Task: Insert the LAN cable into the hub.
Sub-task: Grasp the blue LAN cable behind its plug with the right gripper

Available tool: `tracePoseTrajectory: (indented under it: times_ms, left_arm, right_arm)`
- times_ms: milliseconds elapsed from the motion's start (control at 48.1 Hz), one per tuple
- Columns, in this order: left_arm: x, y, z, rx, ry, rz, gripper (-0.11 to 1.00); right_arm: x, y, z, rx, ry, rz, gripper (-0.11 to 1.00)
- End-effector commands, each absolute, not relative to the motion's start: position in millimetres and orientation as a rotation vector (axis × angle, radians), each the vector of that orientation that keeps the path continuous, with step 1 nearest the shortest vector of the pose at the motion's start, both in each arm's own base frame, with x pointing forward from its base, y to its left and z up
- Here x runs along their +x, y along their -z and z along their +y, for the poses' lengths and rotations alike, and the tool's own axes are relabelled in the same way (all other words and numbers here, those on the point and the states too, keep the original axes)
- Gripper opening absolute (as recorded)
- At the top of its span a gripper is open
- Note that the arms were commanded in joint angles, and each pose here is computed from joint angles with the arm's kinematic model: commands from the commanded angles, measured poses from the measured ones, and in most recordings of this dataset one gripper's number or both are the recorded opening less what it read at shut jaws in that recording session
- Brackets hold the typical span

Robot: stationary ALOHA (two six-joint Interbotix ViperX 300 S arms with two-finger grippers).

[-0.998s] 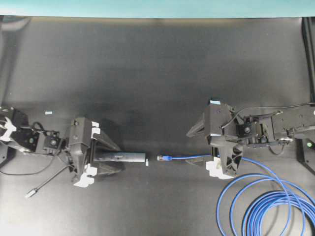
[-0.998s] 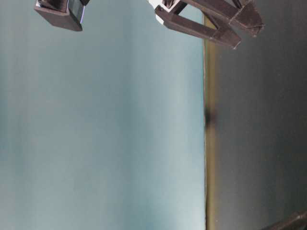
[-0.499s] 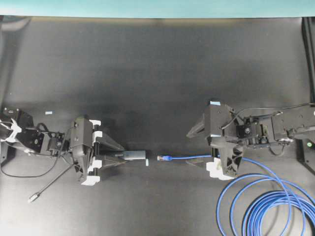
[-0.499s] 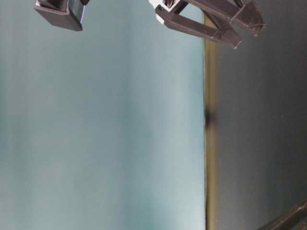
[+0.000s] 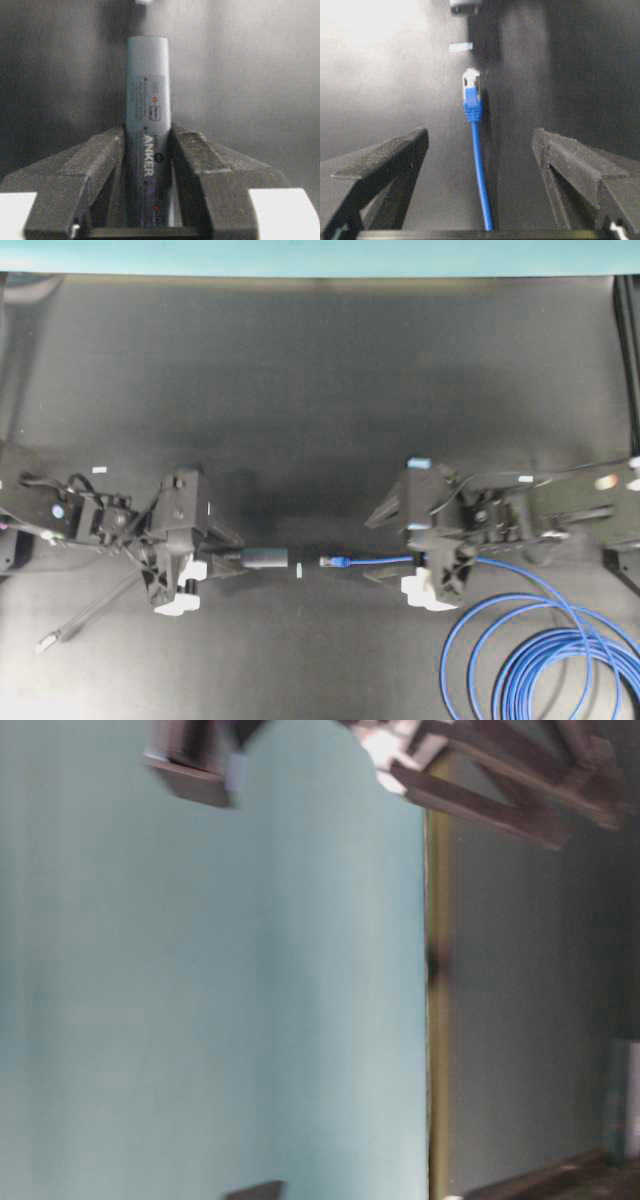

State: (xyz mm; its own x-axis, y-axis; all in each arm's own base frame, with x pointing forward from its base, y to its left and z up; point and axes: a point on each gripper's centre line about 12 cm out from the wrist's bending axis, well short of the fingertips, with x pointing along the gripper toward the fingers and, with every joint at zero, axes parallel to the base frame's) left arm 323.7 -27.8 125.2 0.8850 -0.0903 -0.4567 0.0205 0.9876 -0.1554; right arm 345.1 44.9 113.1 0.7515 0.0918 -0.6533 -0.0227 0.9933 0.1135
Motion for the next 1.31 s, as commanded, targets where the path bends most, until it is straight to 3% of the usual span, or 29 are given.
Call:
tracePoseTrajectory:
  times_ms: [0,208,873,998,1164,1289]
  left_arm:
    - [329,-147,-29,-0.145,0.063,0.446,0.28]
    - [329,-164,-28,-0.136,0.055,0.496,0.28]
    - [326,-165,-29,-0.134,0.054,0.519,0.28]
    - [325,-164,-29,-0.133,0.055,0.52,0.28]
    - [325,-164,-29,-0.134,0.054,0.522,0.28]
    - [325,-164,-28,-0.131,0.052,0.526,0.28]
  right_arm:
    - [353,-106,48,0.105,-0.066,0.702,0.81]
    - [364,-87,48,0.101,-0.062,0.704,0.81]
    - [368,-69,51,0.095,-0.062,0.778,0.69]
    - [365,-67,55,0.087,-0.07,0.807,0.54]
    - [363,-66,64,0.073,-0.096,0.81,0.14]
    - [363,-72,65,0.086,-0.094,0.802,0.12]
